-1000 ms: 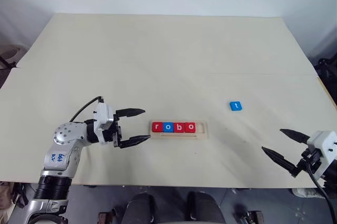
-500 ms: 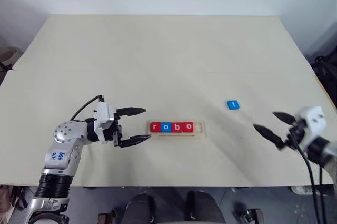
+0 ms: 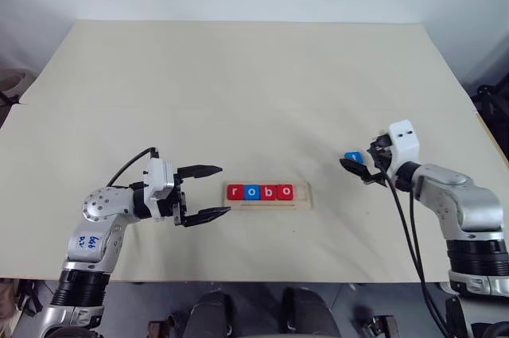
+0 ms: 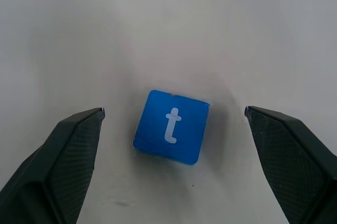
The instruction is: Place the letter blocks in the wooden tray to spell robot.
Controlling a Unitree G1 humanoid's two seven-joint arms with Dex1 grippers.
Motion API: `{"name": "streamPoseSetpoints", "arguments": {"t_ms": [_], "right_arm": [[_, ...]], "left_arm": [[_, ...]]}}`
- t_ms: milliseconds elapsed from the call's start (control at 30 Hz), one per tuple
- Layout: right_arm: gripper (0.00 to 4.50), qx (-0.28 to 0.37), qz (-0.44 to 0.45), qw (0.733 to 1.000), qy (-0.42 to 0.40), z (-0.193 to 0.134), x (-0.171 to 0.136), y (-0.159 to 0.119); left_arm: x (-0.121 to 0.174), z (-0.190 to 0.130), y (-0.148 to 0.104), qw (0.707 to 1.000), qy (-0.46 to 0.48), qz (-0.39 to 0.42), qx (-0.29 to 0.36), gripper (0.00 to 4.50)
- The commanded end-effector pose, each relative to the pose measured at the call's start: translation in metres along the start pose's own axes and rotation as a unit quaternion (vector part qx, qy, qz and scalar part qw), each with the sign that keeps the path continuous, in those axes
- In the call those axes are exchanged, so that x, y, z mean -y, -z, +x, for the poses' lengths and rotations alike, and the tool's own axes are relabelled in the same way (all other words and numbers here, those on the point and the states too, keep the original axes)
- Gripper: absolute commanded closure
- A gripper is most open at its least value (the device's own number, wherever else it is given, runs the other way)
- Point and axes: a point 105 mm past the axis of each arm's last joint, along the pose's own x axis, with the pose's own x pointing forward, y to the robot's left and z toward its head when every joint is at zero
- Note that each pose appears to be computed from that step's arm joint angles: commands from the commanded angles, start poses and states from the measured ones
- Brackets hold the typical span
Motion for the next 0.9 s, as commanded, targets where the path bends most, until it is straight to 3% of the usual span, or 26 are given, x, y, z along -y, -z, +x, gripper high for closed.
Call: {"name": "streamPoseSetpoints", "arguments": {"t_ms": [33, 267, 500, 667, 833, 900], "right_arm": [[0.64, 0.0, -0.006, 1.0, 0.029, 0.002, 0.004, -0.004], [3.02, 0.002, 0.016, 0.999, 0.034, -0.001, -0.002, -0.004], [3.02, 0.005, 0.029, 0.999, 0.021, -0.033, -0.024, -0.008], [3.02, -0.019, 0.045, 0.999, 0.021, -0.055, -0.047, 0.017], [3.02, -0.026, 0.08, 0.996, 0.022, -0.057, -0.065, 0.034], [2.28, -0.016, 0.084, 0.996, 0.03, -0.056, -0.064, 0.033]], "left_arm": [[0.002, 0.001, -0.012, 1.0, 0.002, 0.022, 0.011, 0.0], [0.002, 0.001, -0.013, 1.0, 0.0, 0.022, 0.012, 0.0], [0.003, 0.004, -0.013, 1.0, 0.019, 0.017, 0.016, 0.0], [0.004, 0.006, -0.011, 0.999, 0.029, 0.011, 0.017, 0.0], [0.004, 0.009, -0.01, 0.999, 0.038, 0.007, 0.018, 0.0], [0.003, 0.009, -0.01, 0.999, 0.039, 0.007, 0.018, 0.0]]}}
